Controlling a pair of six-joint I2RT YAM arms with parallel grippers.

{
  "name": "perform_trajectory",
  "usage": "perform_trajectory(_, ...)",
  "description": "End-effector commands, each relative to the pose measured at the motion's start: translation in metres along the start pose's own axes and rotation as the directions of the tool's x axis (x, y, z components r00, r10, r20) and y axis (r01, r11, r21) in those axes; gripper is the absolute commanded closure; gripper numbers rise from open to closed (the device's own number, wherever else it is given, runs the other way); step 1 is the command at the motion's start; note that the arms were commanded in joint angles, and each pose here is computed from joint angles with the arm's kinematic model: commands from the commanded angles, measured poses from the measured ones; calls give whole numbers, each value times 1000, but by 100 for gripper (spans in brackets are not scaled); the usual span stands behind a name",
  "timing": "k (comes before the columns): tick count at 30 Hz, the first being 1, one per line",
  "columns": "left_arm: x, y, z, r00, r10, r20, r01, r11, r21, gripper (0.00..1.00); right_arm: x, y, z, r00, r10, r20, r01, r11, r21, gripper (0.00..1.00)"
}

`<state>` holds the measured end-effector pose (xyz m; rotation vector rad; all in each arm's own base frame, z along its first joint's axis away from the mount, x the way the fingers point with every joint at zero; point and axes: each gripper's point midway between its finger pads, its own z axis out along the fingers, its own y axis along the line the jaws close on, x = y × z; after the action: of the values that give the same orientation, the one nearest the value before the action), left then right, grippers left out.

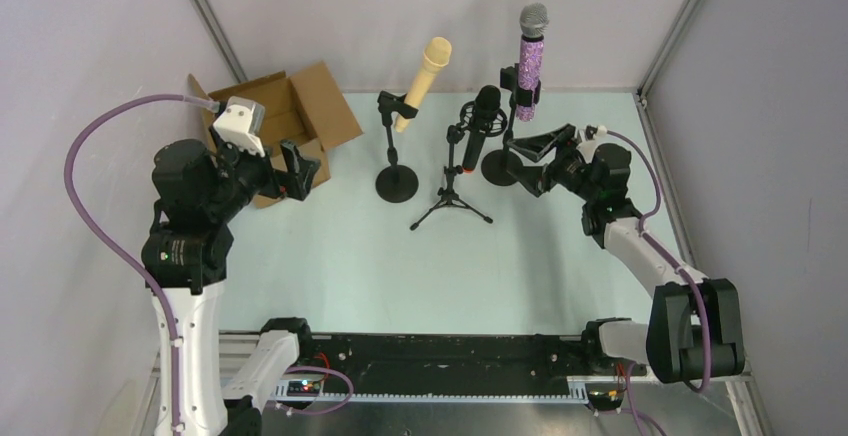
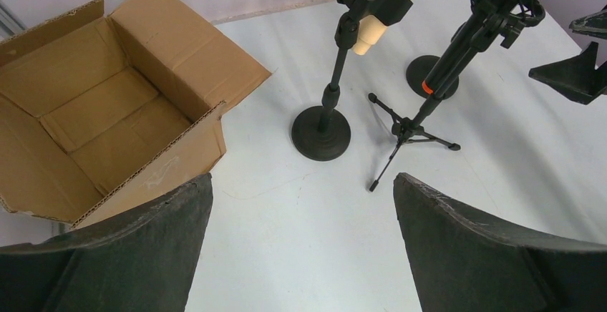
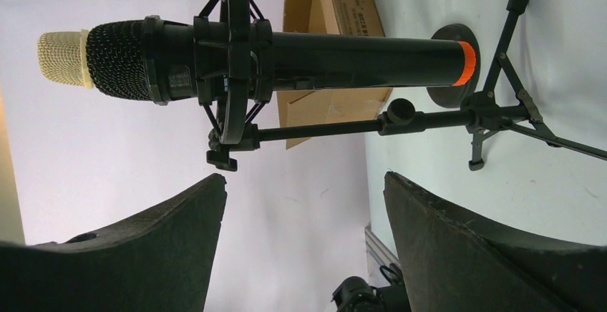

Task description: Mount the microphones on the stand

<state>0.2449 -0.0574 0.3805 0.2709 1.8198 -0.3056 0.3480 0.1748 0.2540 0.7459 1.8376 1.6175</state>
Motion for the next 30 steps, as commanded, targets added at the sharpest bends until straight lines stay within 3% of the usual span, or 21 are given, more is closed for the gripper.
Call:
perform_trajectory(1, -7, 0, -1, 999, 13, 31, -14, 1000, 5, 0, 6, 28, -3, 996, -85, 8, 85, 995, -53, 15)
perform_trajectory(5, -5, 0, -1, 999, 20, 28, -20, 1000, 2, 0, 9, 23, -8, 991, -128, 29, 129, 992, -11, 13)
perform_trajectory(7, -3, 0, -2, 999, 25, 27, -25, 1000, 0, 0, 6, 17, -13, 983, -176, 55, 174, 984, 47, 3)
perform_trajectory(11, 9, 3, -1, 1000, 30, 6, -30, 1000, -8, 0, -8, 7, -33, 924, -356, 142, 329, 926, 185, 1)
perform_trajectory(16, 26, 8, 6, 999, 28, -30, -28, 999, -21, 0, -24, -2, -57, 851, -481, 210, 403, 855, 325, 1)
perform_trajectory(19, 46, 16, 14, 997, 40, -66, -43, 998, -43, 0, -35, -4, -82, 765, -597, 240, 462, 769, 442, 1)
perform_trajectory(25, 89, 36, 31, 991, 31, -130, -44, 994, -97, 0, -83, -3, -143, 511, -790, 338, 426, 575, 698, 0)
perform_trajectory(30, 122, 62, 45, 987, -28, -159, -7, 976, -218, 0, -109, -13, -170, 378, -895, 238, 376, 384, 843, 0)
